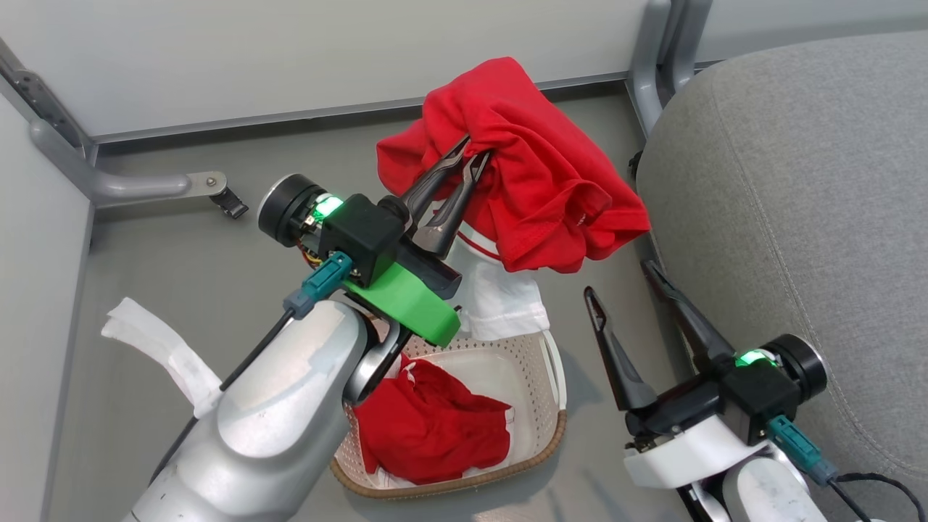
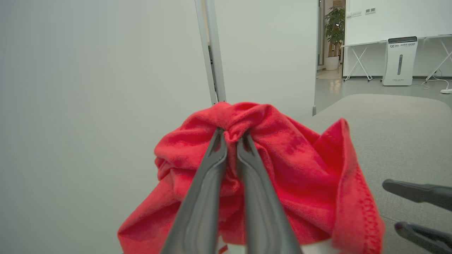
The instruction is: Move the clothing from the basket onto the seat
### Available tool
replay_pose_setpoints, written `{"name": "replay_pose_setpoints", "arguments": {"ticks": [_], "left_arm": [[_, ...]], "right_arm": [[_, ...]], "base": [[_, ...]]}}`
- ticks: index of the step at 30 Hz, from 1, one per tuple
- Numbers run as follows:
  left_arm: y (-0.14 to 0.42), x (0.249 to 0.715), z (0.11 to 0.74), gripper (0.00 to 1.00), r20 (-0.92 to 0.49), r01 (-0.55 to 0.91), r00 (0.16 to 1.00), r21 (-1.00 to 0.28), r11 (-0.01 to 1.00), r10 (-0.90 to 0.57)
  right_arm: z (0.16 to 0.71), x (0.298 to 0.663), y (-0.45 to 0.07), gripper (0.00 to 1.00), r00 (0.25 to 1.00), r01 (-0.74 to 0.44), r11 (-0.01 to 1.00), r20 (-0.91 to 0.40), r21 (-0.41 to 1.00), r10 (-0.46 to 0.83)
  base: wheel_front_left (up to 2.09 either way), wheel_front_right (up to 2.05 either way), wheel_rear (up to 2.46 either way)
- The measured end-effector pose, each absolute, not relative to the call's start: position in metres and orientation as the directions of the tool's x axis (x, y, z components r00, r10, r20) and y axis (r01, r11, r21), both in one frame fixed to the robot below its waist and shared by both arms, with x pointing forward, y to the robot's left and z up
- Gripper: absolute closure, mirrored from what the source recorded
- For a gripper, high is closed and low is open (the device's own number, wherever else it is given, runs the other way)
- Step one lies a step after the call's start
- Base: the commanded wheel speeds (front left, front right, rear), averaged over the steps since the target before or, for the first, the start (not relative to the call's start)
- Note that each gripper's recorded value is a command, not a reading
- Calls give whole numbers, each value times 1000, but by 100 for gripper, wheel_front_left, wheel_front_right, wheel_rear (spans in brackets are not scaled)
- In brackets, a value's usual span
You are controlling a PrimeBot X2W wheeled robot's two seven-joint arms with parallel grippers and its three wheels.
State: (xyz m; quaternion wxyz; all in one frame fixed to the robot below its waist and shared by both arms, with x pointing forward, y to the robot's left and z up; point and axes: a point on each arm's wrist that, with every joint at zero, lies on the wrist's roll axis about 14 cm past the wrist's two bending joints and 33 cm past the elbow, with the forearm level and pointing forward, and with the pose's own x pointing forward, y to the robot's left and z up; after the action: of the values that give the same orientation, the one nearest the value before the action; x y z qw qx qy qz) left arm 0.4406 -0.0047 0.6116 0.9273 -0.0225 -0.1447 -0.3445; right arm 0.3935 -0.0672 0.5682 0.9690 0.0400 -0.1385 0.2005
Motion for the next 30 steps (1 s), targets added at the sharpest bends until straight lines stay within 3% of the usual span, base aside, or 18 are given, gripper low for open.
{"name": "replay_pose_setpoints", "arguments": {"ticks": [14, 23, 25, 30], "left_arm": [[-8, 441, 606, 100, 282, 655, 716, 42, 754, -638], [-13, 442, 604, 100, 287, 660, 716, 17, 751, -636], [-13, 443, 604, 100, 288, 659, 717, 14, 752, -634], [-13, 443, 606, 100, 292, 658, 718, 13, 753, -632]], "right_arm": [[572, 415, -9, 0, 793, -548, 835, 288, -48, 537], [578, 436, 7, 0, 769, -591, 807, 306, 6, 561], [572, 437, 8, 100, 773, -594, 804, 289, 19, 564], [569, 437, 8, 100, 777, -595, 803, 280, 34, 563]], "base": [[0, 0, 0], [0, 0, 0], [0, 0, 0], [0, 0, 0]]}}
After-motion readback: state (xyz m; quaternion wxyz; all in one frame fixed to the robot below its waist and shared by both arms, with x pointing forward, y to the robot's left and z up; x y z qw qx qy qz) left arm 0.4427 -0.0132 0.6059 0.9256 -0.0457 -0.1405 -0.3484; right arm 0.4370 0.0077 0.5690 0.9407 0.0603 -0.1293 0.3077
